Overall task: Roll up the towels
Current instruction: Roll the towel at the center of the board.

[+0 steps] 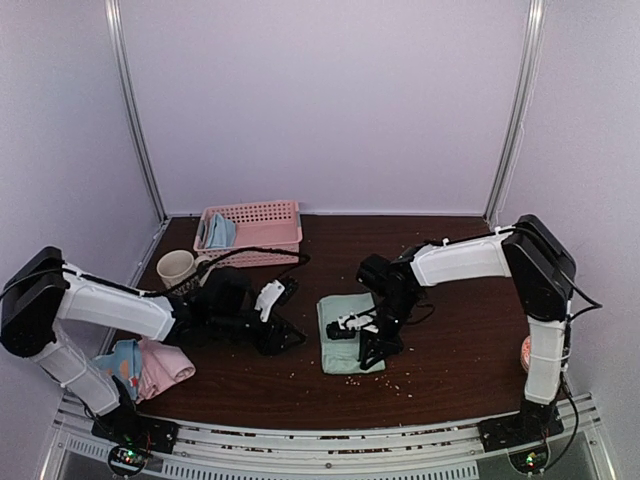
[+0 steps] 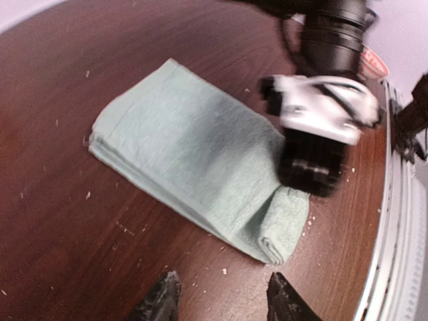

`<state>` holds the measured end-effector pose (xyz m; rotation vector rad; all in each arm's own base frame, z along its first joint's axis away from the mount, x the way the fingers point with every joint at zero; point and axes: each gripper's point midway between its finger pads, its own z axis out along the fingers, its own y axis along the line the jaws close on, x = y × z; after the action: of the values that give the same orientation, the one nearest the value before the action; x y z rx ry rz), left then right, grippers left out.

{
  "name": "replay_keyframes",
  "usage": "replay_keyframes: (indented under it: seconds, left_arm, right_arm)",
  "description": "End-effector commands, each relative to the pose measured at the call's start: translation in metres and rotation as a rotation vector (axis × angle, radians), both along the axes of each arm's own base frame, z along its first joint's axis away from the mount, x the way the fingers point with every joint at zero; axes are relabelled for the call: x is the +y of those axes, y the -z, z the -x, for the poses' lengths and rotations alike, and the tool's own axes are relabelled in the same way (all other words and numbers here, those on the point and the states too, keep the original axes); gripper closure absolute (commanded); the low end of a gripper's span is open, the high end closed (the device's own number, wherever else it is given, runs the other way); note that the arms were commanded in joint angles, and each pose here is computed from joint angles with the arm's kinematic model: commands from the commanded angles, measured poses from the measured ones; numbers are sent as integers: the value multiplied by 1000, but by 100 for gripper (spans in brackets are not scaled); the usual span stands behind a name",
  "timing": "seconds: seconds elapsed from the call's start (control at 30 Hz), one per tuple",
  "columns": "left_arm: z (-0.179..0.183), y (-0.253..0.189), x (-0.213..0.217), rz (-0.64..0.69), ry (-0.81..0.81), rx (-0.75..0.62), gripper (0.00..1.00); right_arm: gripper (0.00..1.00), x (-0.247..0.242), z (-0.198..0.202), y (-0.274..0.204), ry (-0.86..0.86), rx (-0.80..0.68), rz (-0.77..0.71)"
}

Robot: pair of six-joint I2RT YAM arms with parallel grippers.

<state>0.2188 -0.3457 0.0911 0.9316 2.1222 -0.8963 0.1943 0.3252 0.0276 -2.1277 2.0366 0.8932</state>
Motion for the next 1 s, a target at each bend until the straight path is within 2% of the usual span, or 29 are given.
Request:
replay_keyframes:
  seconds: [0.0,0.1,0.2,0.33,0.57,0.67,0.8,0.9,0.97]
  left_arm:
    - [23,-37,-29,-68,81,-448,53]
    - [54,-31,-59,-132,234,-530,53]
    - [69,-18,-82,-196,362,-586,55]
    - [64,4,-105,-283,428,-630,57]
    - [52,32,-132,-365,489,-701,57]
    - [56,41,-138,-377,529,-690,60]
    - [57,56,-139,-406,548,-662,71]
    - [57,62,-136,-425,545,-644,86]
    - [58,59,-136,-407,538,-633,94]
  right_arm:
    - [94,-25,32,-5,22,421,92]
    - [94,-26,24,-6,65,557,82]
    - [94,-28,16,1,75,553,93]
    - [94,-26,14,4,84,556,100]
    - [94,-27,15,4,81,562,93]
    - [94,-26,14,2,83,563,87]
    - [93,-25,13,2,80,557,84]
    - [93,-25,13,1,76,554,79]
    - [89,-25,12,-4,71,538,67]
